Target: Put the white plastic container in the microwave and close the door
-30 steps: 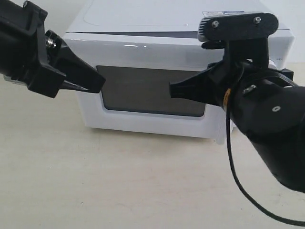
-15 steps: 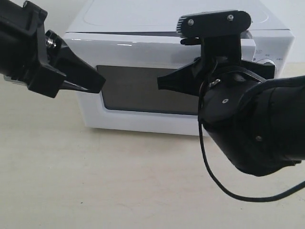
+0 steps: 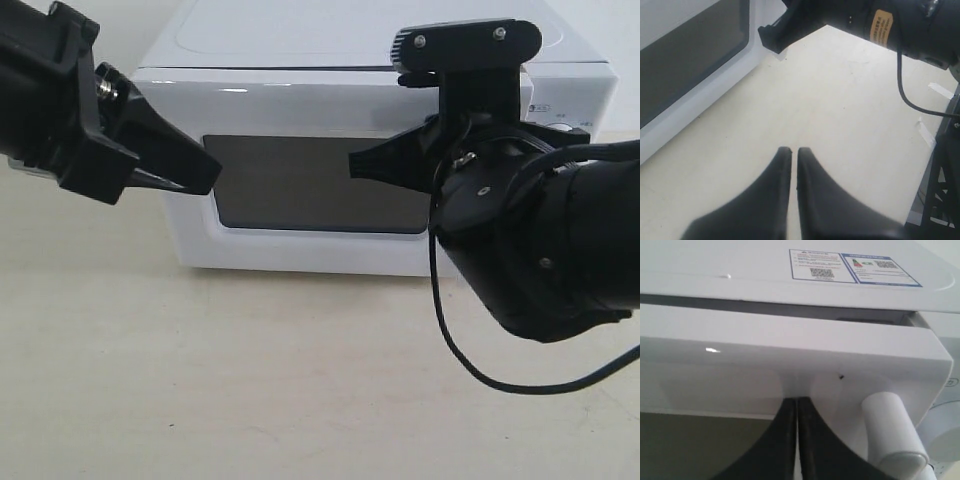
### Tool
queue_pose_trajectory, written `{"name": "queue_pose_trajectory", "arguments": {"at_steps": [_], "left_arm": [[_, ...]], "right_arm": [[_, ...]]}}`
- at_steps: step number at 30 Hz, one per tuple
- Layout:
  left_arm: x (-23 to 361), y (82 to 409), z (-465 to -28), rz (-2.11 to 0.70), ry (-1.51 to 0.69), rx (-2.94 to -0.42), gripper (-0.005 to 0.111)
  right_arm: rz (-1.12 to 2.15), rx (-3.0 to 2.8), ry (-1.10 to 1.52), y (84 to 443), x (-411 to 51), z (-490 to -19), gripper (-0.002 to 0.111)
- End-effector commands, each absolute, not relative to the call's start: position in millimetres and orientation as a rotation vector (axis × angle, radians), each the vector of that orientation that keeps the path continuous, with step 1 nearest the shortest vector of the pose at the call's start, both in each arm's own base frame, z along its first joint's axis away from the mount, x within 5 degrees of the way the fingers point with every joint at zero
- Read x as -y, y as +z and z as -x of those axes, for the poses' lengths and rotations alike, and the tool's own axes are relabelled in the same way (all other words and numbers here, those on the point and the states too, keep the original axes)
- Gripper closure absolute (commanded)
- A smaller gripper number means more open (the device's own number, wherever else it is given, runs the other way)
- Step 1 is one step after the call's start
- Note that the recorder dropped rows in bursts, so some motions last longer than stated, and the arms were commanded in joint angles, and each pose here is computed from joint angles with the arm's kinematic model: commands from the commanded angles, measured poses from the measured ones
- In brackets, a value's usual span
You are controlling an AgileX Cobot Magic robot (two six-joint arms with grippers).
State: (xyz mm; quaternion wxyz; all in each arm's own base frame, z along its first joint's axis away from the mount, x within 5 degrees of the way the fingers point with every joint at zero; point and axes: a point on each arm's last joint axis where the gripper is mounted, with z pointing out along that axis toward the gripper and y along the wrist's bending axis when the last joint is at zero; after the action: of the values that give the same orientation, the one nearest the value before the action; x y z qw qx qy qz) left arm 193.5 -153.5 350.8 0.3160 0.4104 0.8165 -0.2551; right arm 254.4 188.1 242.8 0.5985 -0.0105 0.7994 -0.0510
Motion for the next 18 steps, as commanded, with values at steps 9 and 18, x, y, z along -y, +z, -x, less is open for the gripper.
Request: {"name": "queue_pose_trajectory", "arguments": {"at_steps": [9, 18], "left_arm": [[154, 356, -192, -1.060, -0.684, -2.131, 0.102], [154, 357, -193, -1.043, -0.676, -2.118, 0.102]], "right_arm": [[-0.044, -1.853, -0.056, 260, -180, -280, 0.108], [-0.048, -1.860, -0.051, 259, -177, -283, 0.108]]}}
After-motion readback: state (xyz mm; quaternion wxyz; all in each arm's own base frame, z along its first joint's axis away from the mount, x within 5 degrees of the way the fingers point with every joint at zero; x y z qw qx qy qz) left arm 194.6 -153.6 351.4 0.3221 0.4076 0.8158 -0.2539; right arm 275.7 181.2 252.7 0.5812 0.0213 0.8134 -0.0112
